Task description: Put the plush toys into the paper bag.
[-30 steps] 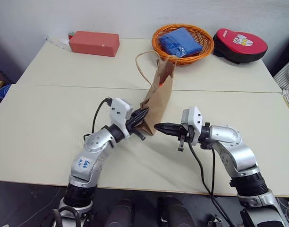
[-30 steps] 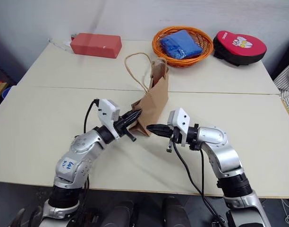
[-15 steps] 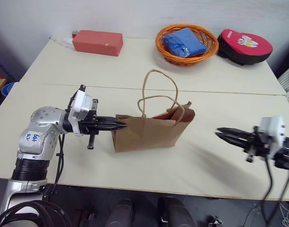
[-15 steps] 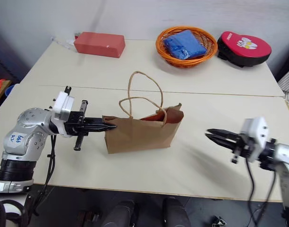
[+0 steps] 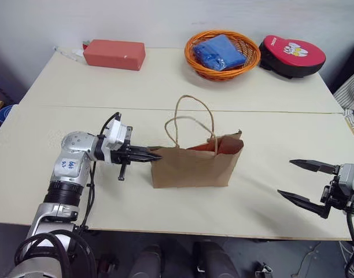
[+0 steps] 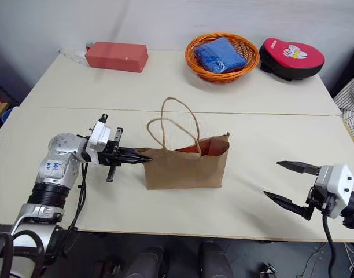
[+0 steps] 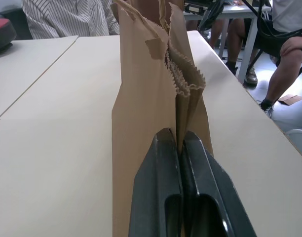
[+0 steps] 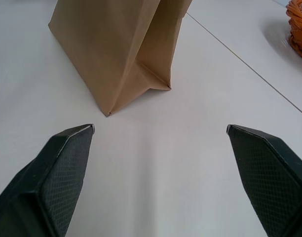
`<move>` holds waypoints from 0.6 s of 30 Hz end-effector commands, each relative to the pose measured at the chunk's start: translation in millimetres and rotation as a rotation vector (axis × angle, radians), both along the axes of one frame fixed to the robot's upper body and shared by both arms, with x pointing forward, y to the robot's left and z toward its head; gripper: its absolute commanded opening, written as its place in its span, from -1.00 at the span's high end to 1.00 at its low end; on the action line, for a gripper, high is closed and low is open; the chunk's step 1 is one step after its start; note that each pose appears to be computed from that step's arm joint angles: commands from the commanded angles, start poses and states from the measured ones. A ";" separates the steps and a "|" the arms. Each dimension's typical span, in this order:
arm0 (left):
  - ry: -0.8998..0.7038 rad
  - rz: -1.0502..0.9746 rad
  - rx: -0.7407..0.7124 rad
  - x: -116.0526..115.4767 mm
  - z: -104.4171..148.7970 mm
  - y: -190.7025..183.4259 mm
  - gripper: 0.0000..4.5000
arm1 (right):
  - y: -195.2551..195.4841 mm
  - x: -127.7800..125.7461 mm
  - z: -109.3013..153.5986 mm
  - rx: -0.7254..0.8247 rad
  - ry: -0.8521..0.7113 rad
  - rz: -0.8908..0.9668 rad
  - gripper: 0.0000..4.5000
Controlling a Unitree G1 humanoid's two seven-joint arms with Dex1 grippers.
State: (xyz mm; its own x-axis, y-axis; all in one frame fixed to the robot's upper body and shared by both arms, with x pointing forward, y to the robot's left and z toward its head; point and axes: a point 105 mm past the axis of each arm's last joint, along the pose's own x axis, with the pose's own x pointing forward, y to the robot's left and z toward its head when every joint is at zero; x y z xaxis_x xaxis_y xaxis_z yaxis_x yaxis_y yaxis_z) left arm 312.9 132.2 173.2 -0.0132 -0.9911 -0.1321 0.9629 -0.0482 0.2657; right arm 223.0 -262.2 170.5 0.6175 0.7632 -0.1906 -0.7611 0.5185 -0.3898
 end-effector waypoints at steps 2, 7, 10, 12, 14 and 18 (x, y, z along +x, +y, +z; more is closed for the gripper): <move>-0.042 0.043 0.003 -4.4 19.2 6.6 0.46 | 3.3 2.7 5.2 0.003 -0.028 0.022 -1.00; -0.046 0.255 0.052 -6.9 18.2 49.2 -0.24 | 2.6 9.6 11.1 -0.010 -0.036 0.040 -1.00; -0.065 0.411 0.110 -7.9 18.5 87.4 -0.64 | -5.6 13.4 15.0 -0.029 -0.030 0.043 -1.00; -0.073 0.471 0.162 -19.1 19.4 110.8 -0.93 | -12.5 15.9 18.4 -0.047 -0.032 0.045 -1.00; -0.059 0.504 0.200 -35.6 18.9 128.7 -0.98 | -18.1 18.0 21.1 -0.061 -0.032 0.049 -1.00; -0.085 0.546 0.268 -57.7 12.2 143.6 -0.98 | -22.3 19.2 20.1 -0.092 -0.025 0.079 -1.00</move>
